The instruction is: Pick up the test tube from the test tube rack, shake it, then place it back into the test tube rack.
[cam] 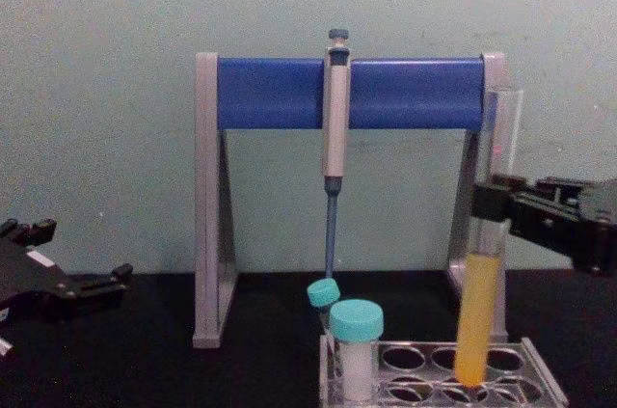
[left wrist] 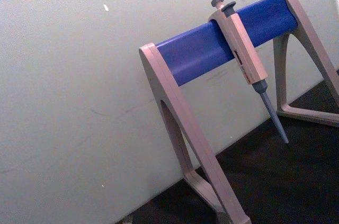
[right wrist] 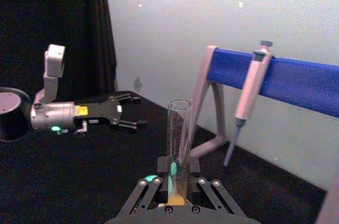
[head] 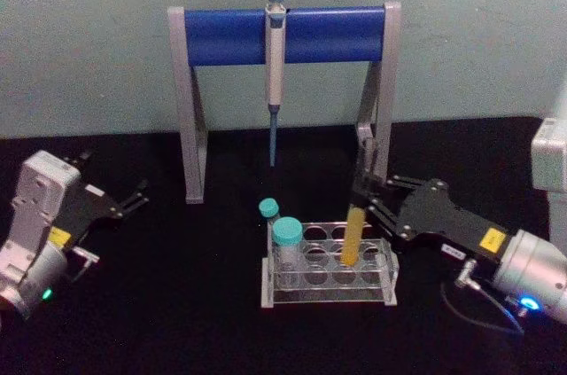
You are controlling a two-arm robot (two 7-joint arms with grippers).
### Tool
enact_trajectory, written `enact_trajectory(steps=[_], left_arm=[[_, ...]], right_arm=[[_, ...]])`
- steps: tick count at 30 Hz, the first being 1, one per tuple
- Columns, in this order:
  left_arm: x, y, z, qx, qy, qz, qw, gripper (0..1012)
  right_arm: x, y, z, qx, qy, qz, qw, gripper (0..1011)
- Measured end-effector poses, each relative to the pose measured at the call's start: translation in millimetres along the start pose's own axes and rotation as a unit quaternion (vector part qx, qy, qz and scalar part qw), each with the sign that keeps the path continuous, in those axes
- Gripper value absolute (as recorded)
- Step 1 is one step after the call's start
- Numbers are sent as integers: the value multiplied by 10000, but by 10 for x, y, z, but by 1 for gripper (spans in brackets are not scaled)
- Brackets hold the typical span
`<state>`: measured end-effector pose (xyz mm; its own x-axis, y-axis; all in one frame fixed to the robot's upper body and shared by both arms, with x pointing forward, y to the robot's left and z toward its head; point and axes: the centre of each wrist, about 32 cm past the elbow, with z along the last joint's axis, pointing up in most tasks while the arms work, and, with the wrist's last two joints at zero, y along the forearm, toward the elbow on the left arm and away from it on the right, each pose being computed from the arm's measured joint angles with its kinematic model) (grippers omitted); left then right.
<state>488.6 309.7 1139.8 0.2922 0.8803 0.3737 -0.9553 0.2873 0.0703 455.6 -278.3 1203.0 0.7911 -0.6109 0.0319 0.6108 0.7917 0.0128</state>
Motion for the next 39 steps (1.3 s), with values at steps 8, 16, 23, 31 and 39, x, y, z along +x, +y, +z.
enact_trajectory(steps=[8,16,23,31,39], left_arm=[[0,0,0,0,0,0,10000,1010],[0,0,0,0,0,0,10000,1010],[0,0,0,0,0,0,10000,1010],[0,0,0,0,0,0,10000,1010],[0,0,0,0,0,0,10000,1010]], right_arm=[[20,224,-6,40,-5,115,9999,214],[157,417,-27,48,1,-170,9998,214],[248,442,-47,43,46,-387,9992,214],[293,367,-57,8,39,-552,9985,214],[306,278,-43,5,6,-649,9979,214]])
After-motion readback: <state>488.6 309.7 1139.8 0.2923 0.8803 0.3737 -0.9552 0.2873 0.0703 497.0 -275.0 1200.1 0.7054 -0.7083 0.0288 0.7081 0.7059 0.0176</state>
